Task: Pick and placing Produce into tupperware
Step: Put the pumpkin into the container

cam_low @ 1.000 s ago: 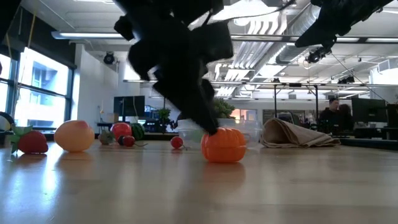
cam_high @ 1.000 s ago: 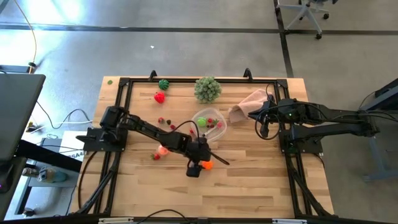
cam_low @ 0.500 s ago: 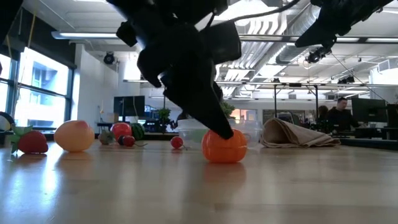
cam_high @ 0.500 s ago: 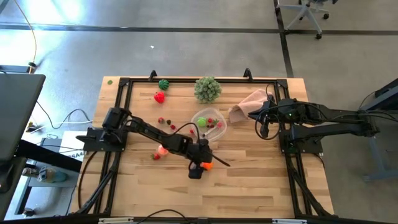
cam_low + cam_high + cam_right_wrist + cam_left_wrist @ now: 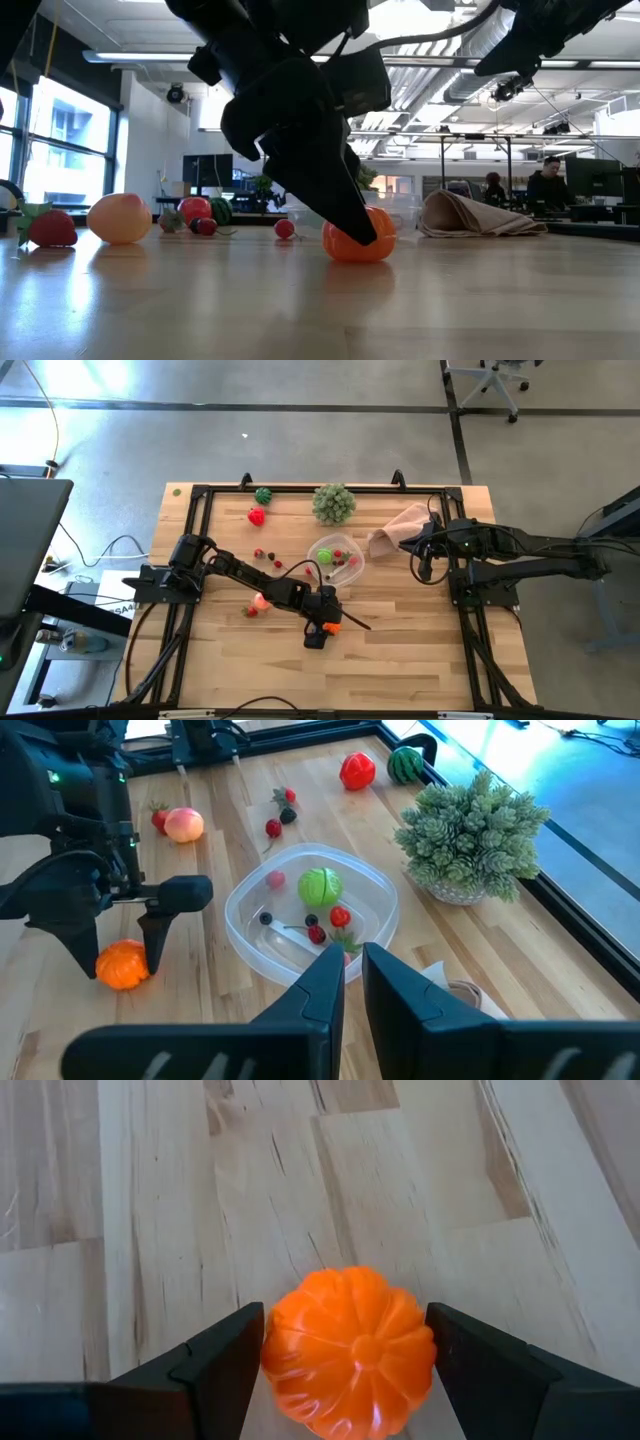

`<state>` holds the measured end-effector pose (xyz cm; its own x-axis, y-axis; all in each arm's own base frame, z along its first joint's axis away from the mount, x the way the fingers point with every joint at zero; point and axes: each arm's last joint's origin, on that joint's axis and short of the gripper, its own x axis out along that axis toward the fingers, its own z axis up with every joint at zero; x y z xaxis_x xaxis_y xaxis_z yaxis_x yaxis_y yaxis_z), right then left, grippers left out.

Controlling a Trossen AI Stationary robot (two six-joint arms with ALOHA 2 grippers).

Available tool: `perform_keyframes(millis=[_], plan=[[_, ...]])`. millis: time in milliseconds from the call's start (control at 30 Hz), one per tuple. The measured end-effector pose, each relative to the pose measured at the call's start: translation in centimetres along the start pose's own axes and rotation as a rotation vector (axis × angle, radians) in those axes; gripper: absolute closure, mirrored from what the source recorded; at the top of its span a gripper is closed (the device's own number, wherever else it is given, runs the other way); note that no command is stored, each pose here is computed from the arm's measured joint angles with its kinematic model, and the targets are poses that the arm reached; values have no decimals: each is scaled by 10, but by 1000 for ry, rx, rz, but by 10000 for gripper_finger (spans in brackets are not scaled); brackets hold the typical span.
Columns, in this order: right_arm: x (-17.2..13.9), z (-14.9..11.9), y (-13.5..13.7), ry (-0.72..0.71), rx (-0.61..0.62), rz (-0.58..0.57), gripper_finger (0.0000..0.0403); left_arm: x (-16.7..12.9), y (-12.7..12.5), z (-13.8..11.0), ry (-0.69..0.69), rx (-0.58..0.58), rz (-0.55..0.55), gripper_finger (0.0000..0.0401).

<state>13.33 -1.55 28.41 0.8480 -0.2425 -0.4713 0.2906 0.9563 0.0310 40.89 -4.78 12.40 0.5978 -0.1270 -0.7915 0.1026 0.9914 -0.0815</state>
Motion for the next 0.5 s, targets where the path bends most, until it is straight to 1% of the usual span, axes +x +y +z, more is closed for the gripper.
perform_keyframes(millis=[200, 500], plan=[[0, 0, 0, 0, 0, -1, 373, 3, 0, -4, 31, -1, -3, 135], [0, 0, 0, 0, 0, -3, 373, 3, 1, -4, 33, -2, 2, 135]])
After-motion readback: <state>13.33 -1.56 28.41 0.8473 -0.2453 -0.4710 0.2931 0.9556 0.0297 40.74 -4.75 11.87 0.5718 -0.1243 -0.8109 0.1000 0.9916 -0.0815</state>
